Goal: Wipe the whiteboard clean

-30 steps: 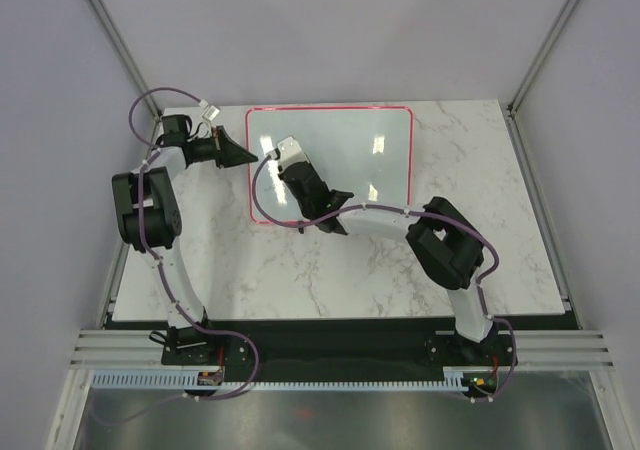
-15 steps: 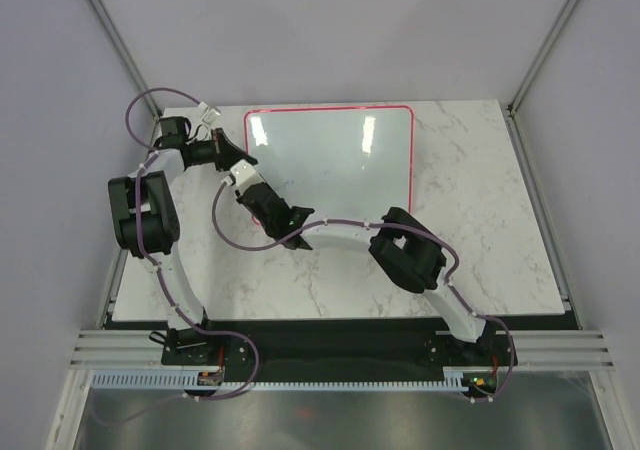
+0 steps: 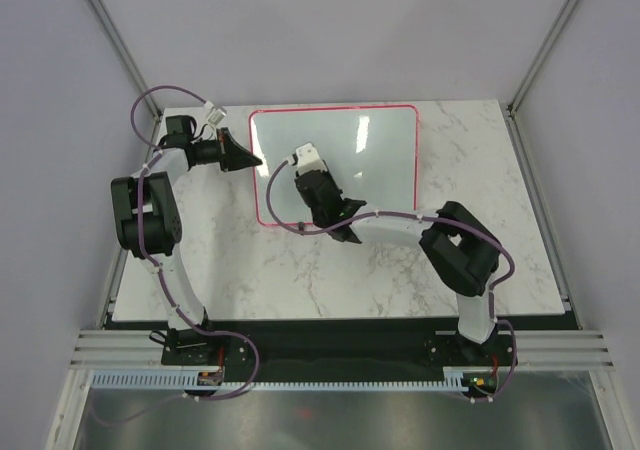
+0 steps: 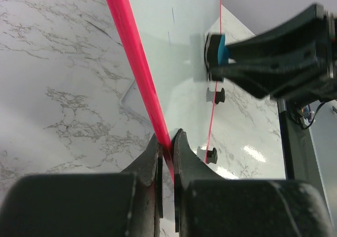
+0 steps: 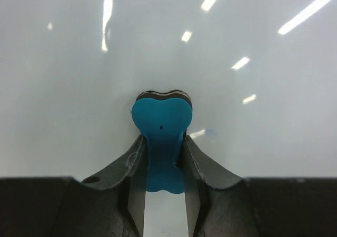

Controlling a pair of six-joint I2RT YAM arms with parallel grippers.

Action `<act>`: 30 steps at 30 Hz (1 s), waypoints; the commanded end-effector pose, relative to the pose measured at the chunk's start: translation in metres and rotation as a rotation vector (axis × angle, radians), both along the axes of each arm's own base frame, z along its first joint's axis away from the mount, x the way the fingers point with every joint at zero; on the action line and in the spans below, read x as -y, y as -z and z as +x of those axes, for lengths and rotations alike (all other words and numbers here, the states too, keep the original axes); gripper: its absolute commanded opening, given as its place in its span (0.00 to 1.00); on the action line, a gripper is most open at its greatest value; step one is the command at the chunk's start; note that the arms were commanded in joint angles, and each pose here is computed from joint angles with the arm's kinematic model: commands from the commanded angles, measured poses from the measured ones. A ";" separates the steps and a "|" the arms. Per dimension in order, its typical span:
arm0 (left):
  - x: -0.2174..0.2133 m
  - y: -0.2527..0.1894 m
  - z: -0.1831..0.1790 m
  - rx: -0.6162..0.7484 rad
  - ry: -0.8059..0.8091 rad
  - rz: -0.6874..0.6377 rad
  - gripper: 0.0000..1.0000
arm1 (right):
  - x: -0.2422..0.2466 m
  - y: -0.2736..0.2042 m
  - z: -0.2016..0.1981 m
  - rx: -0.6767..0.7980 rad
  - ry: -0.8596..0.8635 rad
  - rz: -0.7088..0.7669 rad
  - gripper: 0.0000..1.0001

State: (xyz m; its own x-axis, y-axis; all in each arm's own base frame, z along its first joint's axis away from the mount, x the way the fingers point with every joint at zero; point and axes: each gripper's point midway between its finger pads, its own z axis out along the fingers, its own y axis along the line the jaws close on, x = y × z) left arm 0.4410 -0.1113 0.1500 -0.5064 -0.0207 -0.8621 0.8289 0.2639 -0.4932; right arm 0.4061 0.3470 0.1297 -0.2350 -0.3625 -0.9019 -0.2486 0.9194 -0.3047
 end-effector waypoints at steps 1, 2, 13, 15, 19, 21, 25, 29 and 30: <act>-0.009 0.002 0.021 0.284 -0.033 0.146 0.02 | 0.081 0.005 0.019 0.011 0.230 -0.070 0.00; -0.008 0.002 0.021 0.287 -0.030 0.145 0.02 | 0.084 0.000 0.022 0.020 0.240 -0.061 0.00; -0.009 -0.003 0.022 0.301 -0.034 0.156 0.02 | -0.074 0.026 0.001 -0.037 -0.134 0.008 0.00; -0.009 -0.001 0.021 0.296 -0.035 0.158 0.02 | -0.104 0.041 -0.020 -0.068 -0.236 0.009 0.00; -0.009 -0.003 0.021 0.301 -0.034 0.157 0.02 | -0.113 0.056 -0.036 -0.105 -0.288 0.022 0.00; -0.009 -0.003 0.021 0.299 -0.032 0.155 0.02 | -0.109 0.065 -0.039 -0.119 -0.284 -0.003 0.00; -0.009 -0.004 0.021 0.306 -0.032 0.156 0.02 | -0.084 0.075 -0.037 -0.111 -0.200 -0.083 0.00; -0.009 -0.006 0.020 0.312 -0.030 0.157 0.02 | -0.042 0.066 -0.030 -0.071 -0.078 -0.151 0.00; -0.009 -0.006 0.020 0.314 -0.029 0.158 0.02 | -0.033 0.066 -0.030 -0.069 -0.057 -0.160 0.00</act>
State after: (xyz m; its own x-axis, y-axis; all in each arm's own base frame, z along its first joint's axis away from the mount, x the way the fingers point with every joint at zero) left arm 0.4359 -0.1074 0.1442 -0.5420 -0.0209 -0.8401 0.8027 0.2833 -0.5249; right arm 0.3572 0.4513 0.0826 -0.1878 -0.4111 -0.8920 -0.4810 0.8303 -0.2813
